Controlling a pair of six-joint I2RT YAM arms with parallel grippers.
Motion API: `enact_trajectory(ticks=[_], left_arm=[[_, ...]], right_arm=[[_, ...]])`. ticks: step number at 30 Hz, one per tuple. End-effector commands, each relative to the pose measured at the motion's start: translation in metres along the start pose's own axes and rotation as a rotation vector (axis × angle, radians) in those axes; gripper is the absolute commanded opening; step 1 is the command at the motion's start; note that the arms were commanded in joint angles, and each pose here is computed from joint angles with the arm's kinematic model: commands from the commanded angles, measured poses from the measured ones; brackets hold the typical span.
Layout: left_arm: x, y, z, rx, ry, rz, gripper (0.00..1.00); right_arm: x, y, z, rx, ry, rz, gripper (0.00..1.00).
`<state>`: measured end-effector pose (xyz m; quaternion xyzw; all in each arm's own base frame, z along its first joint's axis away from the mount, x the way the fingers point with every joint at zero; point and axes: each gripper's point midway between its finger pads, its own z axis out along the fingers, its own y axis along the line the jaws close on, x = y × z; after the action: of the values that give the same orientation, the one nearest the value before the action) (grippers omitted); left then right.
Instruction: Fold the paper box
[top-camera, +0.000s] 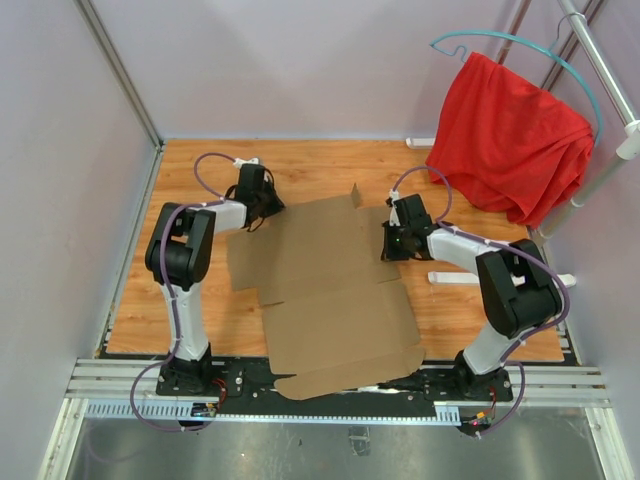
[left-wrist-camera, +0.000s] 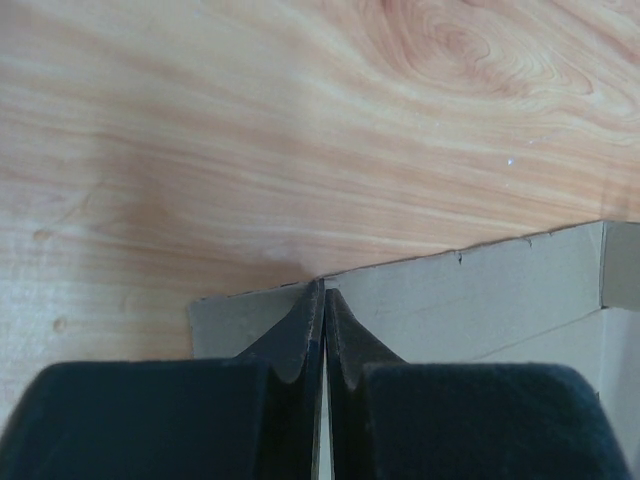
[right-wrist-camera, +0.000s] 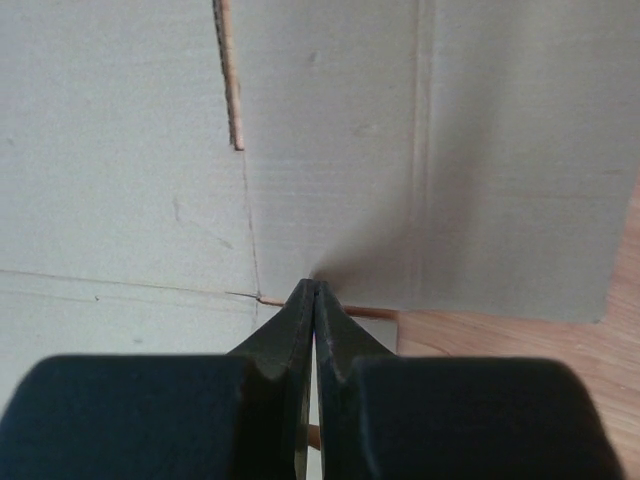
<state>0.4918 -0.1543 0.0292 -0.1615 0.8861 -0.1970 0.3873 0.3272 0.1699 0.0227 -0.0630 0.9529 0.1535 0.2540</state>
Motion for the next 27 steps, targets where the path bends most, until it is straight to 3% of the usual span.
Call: enact_trajectory(ticks=[1,7,10,12,14,18,23,27], left_arm=[[0.000,0.000,0.011,-0.019,0.037,0.047,0.05],[-0.017,-0.007,0.015,-0.021,0.006,0.058,0.06],[-0.027,-0.017,0.005,0.005,-0.013,0.059,0.19],[-0.033,-0.024,-0.009,0.028,-0.032,0.053,0.31],[-0.035,-0.030,-0.030,0.058,-0.047,0.044,0.42],[-0.020,-0.035,-0.079,0.129,-0.050,0.019,0.52],[0.034,-0.010,-0.134,0.160,-0.007,-0.021,0.54],[0.059,0.003,-0.165,0.168,0.006,-0.038,0.54]], right_arm=[[-0.003,0.015,0.006,-0.038,-0.002,0.012,0.01],[-0.023,0.023,0.009,-0.057,-0.020,0.019,0.02],[-0.033,0.027,0.004,-0.061,-0.030,0.020,0.06],[-0.036,0.027,-0.003,-0.051,-0.043,0.022,0.17],[-0.035,0.022,-0.011,-0.022,-0.051,0.025,0.37],[-0.018,0.008,-0.023,0.011,-0.036,0.044,0.65],[0.018,-0.008,-0.030,0.035,0.003,0.067,0.81],[0.040,-0.016,-0.034,0.049,0.024,0.073,0.86]])
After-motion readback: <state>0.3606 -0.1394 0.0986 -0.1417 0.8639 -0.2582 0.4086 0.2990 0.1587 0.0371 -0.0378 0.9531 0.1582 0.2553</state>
